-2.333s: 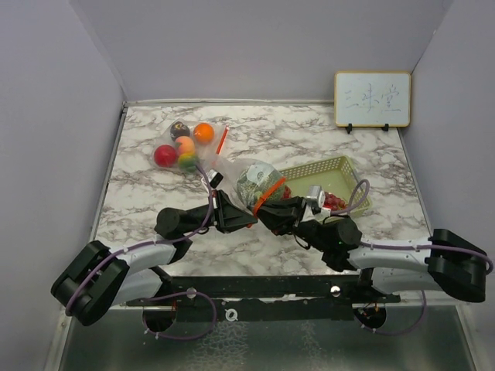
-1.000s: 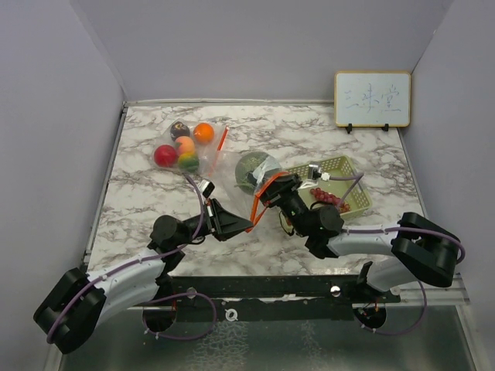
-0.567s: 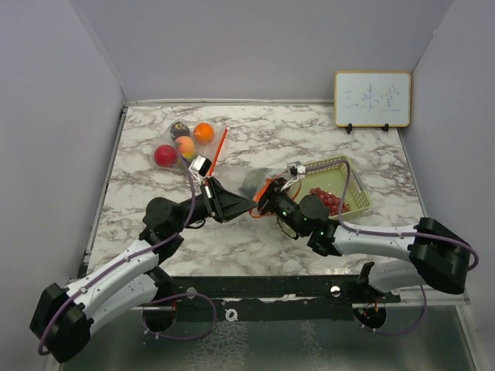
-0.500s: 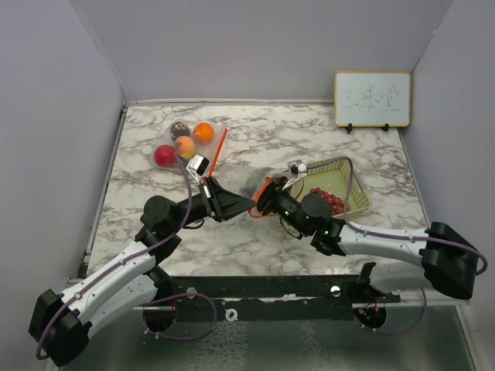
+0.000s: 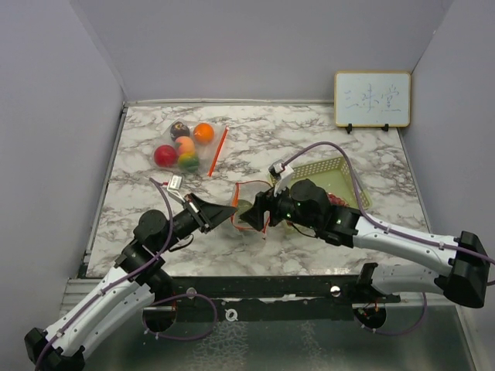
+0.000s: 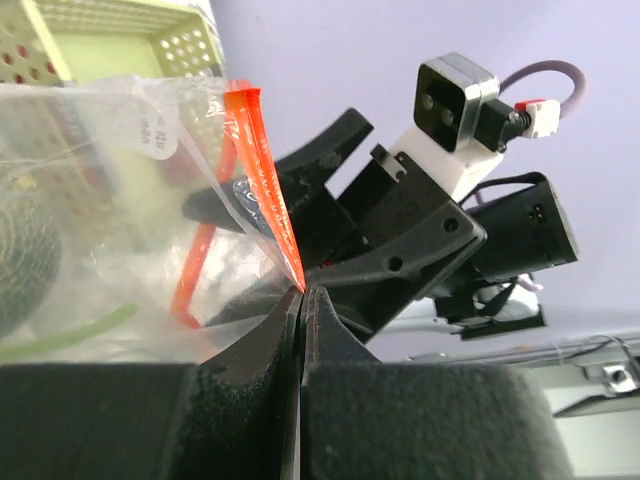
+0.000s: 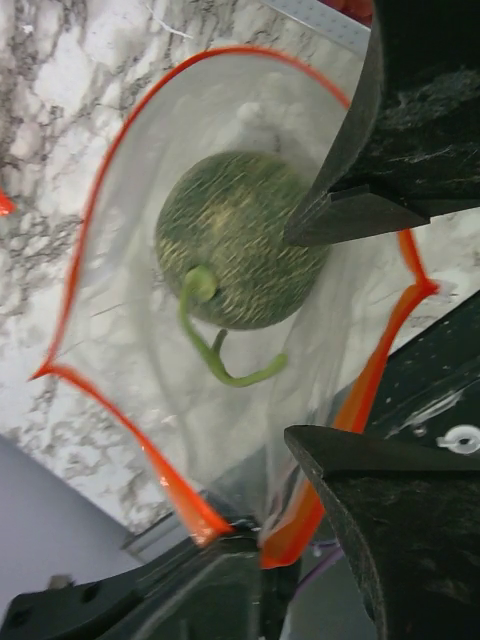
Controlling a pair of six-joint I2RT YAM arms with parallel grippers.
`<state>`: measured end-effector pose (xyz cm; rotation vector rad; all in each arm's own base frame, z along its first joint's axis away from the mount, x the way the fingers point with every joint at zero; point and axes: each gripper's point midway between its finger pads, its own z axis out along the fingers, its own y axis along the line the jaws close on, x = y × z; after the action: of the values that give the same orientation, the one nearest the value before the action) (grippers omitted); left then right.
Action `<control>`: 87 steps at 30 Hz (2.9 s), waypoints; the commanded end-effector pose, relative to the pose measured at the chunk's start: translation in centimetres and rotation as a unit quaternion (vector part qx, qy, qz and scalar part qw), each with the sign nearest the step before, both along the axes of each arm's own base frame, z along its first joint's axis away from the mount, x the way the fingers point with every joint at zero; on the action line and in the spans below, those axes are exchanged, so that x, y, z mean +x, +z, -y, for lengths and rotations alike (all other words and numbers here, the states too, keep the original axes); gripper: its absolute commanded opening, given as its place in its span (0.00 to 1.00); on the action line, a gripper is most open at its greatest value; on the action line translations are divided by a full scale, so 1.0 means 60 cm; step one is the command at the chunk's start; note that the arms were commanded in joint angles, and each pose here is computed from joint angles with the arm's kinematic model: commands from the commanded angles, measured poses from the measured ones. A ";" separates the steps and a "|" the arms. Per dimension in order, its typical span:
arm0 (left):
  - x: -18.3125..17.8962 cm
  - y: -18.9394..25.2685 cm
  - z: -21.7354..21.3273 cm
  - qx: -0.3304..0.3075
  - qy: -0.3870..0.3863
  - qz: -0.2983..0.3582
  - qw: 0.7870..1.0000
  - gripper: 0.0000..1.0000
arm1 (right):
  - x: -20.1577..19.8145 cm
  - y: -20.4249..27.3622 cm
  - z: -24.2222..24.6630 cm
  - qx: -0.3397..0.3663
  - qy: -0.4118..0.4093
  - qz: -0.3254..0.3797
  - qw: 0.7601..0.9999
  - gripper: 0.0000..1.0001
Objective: Place the food in the zip-top bag and seal the zipper
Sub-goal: Pick up the fake fruit from the zipper food storage bag, then pick up the fake fruit from the bin, then place the fake fruit in the zipper food storage bag.
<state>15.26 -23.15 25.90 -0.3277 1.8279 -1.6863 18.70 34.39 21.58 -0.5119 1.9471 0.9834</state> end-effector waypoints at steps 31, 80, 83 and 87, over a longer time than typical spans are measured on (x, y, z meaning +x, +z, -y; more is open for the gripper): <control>0.023 -0.078 -0.071 0.103 0.110 0.051 0.987 0.00 | 0.222 -0.154 0.210 -0.175 -0.263 -0.085 0.945 0.78; 0.023 -0.073 -0.074 0.099 0.114 0.037 0.988 0.00 | -0.024 0.189 0.010 0.234 0.138 0.156 0.950 0.02; 0.022 -0.071 -0.073 0.092 0.113 0.035 0.989 0.00 | -0.013 0.172 -0.011 0.244 0.136 0.161 0.947 0.02; 0.022 -0.070 -0.074 0.091 0.115 0.034 0.989 0.00 | -0.008 0.152 -0.043 0.244 0.130 0.152 0.949 0.02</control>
<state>16.52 -18.91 20.09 -0.3664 1.8431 -1.3253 18.14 35.76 26.46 -0.6635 1.5182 1.3698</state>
